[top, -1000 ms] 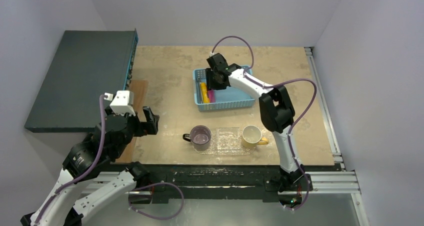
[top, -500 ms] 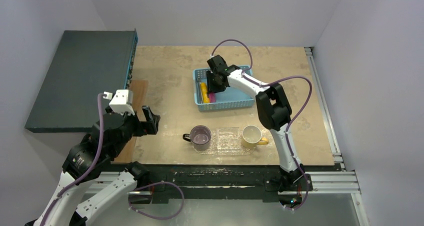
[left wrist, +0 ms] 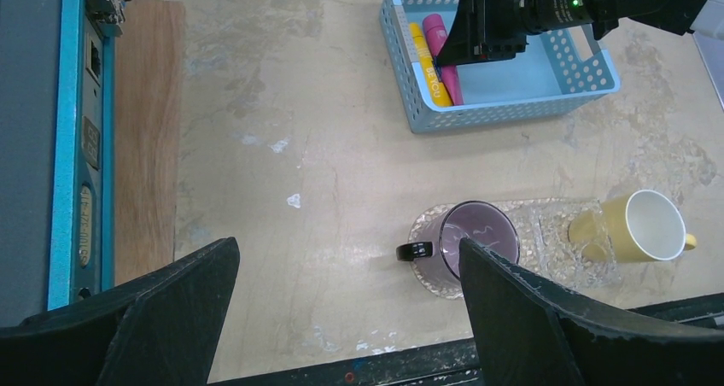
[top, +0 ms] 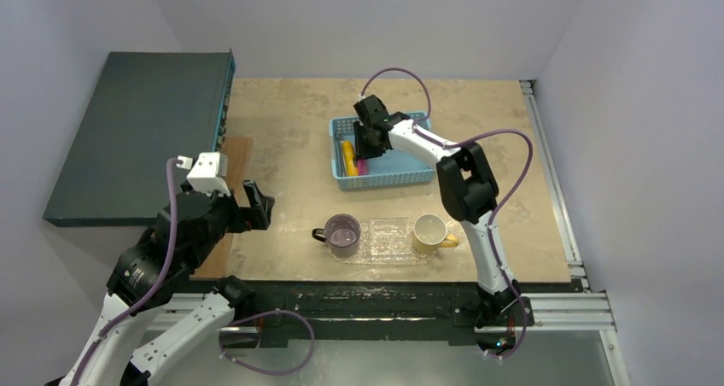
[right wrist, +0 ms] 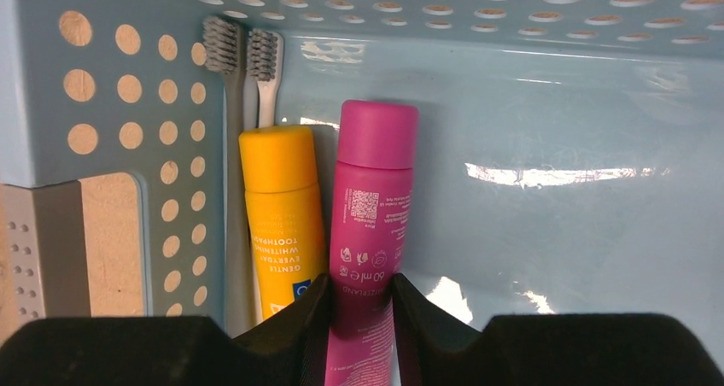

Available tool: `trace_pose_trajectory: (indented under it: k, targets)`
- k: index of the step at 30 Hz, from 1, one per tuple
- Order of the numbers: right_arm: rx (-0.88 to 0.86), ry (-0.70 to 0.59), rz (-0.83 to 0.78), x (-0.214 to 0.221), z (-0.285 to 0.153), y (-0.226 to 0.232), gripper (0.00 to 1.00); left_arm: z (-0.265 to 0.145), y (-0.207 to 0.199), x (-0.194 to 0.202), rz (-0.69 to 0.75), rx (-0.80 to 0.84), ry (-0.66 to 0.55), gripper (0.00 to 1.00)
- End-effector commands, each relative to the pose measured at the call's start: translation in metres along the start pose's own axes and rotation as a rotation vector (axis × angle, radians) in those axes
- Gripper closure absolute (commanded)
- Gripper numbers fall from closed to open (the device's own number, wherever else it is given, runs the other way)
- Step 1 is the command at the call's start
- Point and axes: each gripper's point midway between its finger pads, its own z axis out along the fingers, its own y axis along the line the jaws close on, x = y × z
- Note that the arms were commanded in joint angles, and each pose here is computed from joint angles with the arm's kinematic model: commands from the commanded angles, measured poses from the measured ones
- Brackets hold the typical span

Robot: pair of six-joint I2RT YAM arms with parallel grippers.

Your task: Prepare toiletry sets of a toothbrush and toothpaste on the tray

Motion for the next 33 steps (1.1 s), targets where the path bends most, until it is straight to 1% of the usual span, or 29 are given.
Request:
trace_pose_trajectory:
  k: [1, 5, 6, 11, 20, 30, 33]
  targets:
    - [0.069, 0.040, -0.036, 0.015, 0.005, -0.025, 0.87, 0.038, -0.004, 0.027, 0.103, -0.019, 0.114, 0.02]
    - [0.058, 0.024, -0.043, 0.010, -0.001, -0.022, 0.99, 0.038, -0.005, 0.028, 0.104, -0.016, 0.118, 0.02]
    - [0.055, 0.019, -0.047, 0.008, -0.004, -0.021, 1.00, 0.038, -0.005, 0.028, 0.104, -0.016, 0.119, 0.02]
    - [0.038, -0.031, -0.055, -0.008, -0.020, -0.017, 1.00, 0.039, -0.005, 0.029, 0.105, -0.016, 0.122, 0.02]
    - [0.011, -0.185, -0.063, -0.048, -0.072, -0.009, 1.00, 0.039, -0.006, 0.028, 0.102, -0.014, 0.122, 0.02]
    - [0.023, -0.283, -0.097, -0.068, -0.117, -0.012, 1.00, 0.039, -0.011, 0.028, 0.103, 0.014, 0.124, 0.02]
    - [-0.009, -0.316, -0.116, -0.073, -0.138, -0.007, 1.00, 0.039, -0.014, 0.029, 0.103, 0.034, 0.130, 0.02]
